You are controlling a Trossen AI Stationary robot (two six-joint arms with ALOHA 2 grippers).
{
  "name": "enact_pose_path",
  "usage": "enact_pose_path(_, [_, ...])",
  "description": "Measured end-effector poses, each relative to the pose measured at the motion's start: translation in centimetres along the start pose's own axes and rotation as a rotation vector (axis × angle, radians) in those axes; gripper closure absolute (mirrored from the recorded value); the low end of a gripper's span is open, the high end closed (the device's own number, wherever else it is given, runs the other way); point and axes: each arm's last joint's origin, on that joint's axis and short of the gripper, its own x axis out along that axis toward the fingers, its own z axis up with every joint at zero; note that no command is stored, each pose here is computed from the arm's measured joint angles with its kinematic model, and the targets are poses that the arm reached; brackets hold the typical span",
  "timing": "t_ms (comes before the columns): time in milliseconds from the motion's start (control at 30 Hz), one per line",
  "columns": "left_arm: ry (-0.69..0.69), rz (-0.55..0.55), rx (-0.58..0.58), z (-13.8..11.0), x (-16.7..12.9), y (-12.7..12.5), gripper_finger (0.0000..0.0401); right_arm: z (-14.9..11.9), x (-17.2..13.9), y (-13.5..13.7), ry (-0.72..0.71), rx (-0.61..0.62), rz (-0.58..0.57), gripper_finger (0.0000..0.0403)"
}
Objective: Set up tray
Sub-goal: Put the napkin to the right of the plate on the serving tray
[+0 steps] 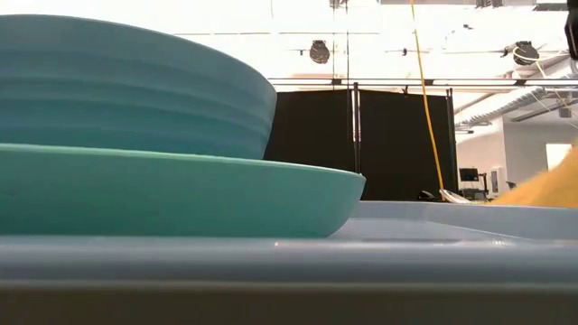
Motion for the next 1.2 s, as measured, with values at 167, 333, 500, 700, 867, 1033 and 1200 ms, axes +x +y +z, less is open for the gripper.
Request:
enact_pose_path(167, [-0.001, 0.0, 0.0, 0.0, 0.0, 0.0, 0.0359, 1.0, -0.4, 0.4, -0.054, -0.037, 0.03, 0.0402])
enact_pose_path(333, [-0.001, 0.0, 0.001, 0.0, 0.0, 0.0, 0.0359, 2.3, 0.0, 1.1, -0.078, -0.076, 0.056, 0.0403])
enact_pose_path(500, [-0.002, 0.0, 0.001, 0.0, 0.0, 0.0, 0.0359, 3.7, 0.4, 1.9, -0.095, -0.121, 0.1, 0.0403])
enact_pose_path(700, [-0.002, 0.0, 0.0, -0.7, 0.2, 0.0, 0.0359, 5.4, 1.1, 2.7, -0.11, -0.174, 0.136, 0.0403])
enact_pose_path(867, [0.004, 0.001, -0.009, -1.0, 0.3, 0.0, 0.0359, 6.0, 1.4, 2.5, -0.109, -0.154, 0.11, 0.0403])
enact_pose_path(1033, [0.004, 0.001, -0.006, -1.0, 0.3, 0.0, 0.0359, 5.7, 2.3, 0.8, -0.054, -0.053, 0.057, 0.0403])
enact_pose_path(1200, [0.004, 0.001, -0.006, -1.0, 0.3, 0.0, 0.0359, 5.0, 3.5, -1.8, -0.009, 0.035, 0.1, 0.0403])
